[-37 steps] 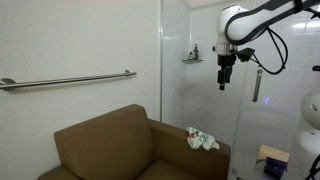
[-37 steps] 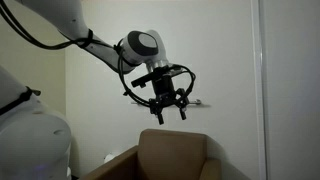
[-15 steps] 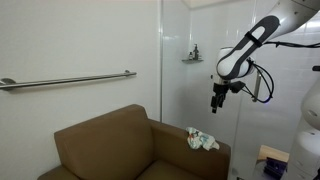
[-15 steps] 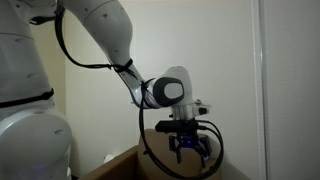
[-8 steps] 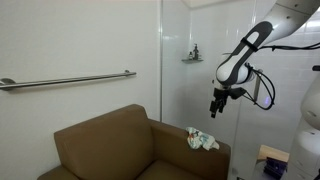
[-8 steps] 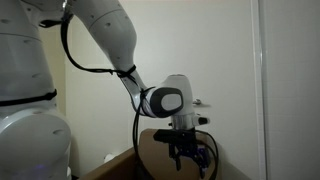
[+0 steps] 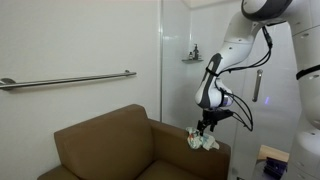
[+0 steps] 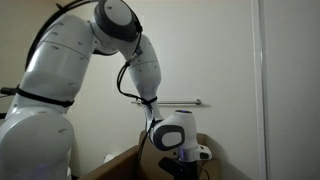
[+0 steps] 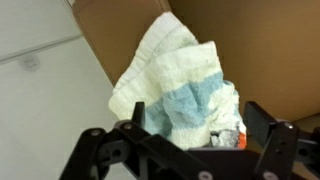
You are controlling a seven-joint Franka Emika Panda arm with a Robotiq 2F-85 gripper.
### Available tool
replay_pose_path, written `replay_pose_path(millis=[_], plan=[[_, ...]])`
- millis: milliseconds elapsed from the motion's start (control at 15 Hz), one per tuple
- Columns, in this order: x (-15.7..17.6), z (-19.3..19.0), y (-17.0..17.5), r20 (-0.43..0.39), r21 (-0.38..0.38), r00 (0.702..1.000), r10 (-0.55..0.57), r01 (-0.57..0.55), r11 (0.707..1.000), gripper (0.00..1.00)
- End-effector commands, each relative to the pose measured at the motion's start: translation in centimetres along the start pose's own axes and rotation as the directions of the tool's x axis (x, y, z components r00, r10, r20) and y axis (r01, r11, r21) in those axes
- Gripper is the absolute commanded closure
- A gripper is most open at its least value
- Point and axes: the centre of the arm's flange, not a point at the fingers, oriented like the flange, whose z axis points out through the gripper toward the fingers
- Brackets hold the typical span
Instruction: Dust the armrest with the towel
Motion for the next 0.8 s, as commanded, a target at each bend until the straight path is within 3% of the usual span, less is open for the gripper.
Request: replay_pose_path(millis=[0, 67, 200, 467, 733], plan=[[6.1, 7.0, 0.4, 0.041, -0.055, 0.999, 0.012, -0.01, 0.998, 0.0], [2.3, 3.0, -0.3, 0.019, -0.022, 1.0, -0.003, 0.004, 1.0, 0.0], [3.2, 4.8, -0.5, 0.037, -0.034, 0.999, -0.013, 0.014, 0.999, 0.0], [3.6, 4.3, -0.2, 0.03, -0.032, 0.999, -0.015, 0.016, 0.999, 0.0], [5.8, 8.1, 0.5, 0.117, -0.006, 0.993, -0.013, 0.014, 1.0, 0.0]])
